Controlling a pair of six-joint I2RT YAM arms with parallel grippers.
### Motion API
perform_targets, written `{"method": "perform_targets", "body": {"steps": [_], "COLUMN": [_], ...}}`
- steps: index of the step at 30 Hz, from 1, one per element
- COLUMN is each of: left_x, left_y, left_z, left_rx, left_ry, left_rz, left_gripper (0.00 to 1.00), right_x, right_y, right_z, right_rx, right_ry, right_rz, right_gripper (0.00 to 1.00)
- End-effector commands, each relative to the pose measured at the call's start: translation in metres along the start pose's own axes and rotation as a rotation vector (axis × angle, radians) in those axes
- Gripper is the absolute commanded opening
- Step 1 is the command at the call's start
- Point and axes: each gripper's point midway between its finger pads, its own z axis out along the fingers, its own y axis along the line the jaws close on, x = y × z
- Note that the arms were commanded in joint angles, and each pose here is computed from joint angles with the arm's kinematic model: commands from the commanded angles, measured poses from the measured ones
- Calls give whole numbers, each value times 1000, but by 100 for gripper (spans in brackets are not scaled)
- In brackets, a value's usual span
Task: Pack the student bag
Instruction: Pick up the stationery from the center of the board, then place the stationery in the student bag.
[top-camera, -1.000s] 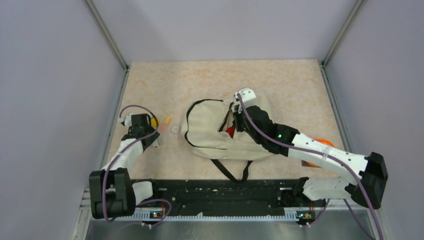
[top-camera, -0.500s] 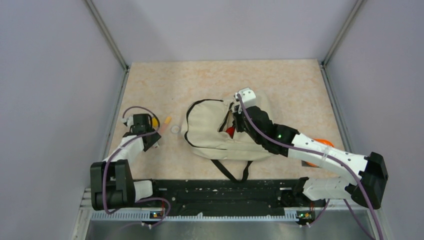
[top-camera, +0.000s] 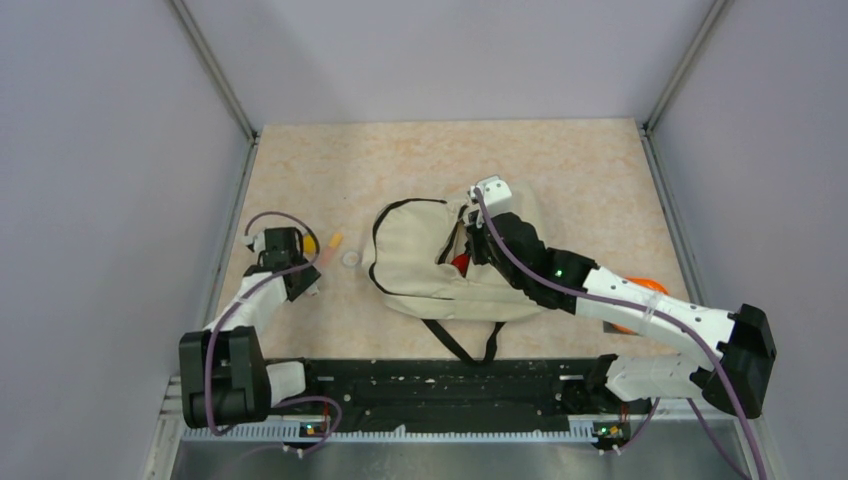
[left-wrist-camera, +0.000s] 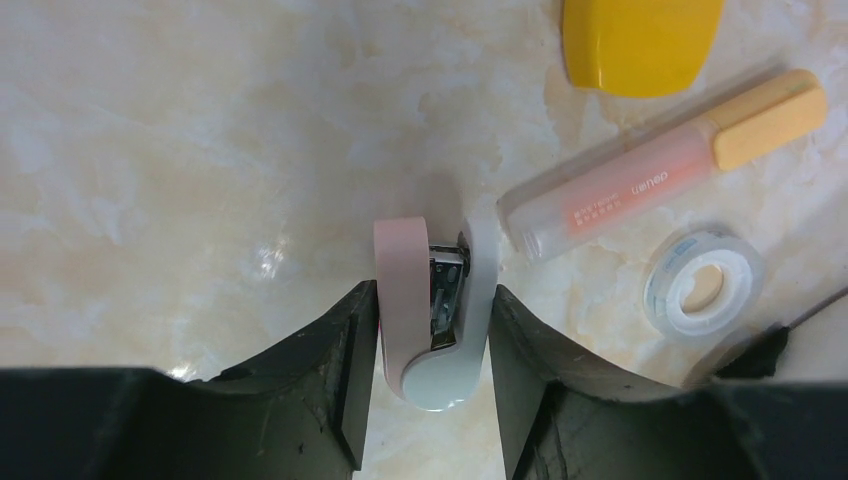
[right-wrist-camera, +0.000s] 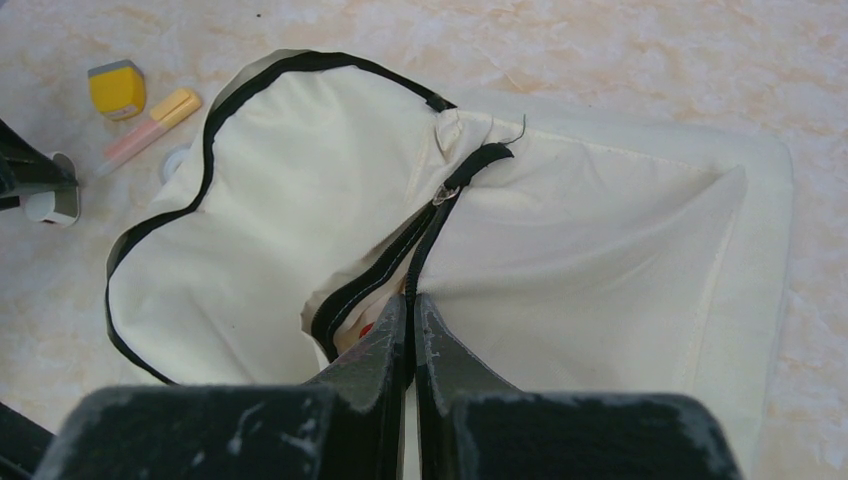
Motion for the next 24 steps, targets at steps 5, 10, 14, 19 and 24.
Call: {"method": "perform_targets", "body": {"steps": [5,10,14,19,24], "left_x": [-43,-38,-11,37,80], "left_y": [-31,-76,-118,-176,-233], "left_z": [-61,-110,-151,-193,-237], "left_rx": [174,442,602,866,1071], "left_ry": [-136,-201,-192,-49,51], "left_rz": [91,173,278,348,408], "left_gripper": [45,42,42,41,41], "right_x": [-32,-34,-36,-42,-44], "right_y": [4,8,12,15,17], "right_z": [-8,-7,-5,-6,-8], "right_rx": [-33,-55,-71,-89,-97], "right_ry": [-113,-117,-117,-134,-135], "right_rz": [46,42,37,21,18], "right_gripper": [0,0,0,0,0]}}
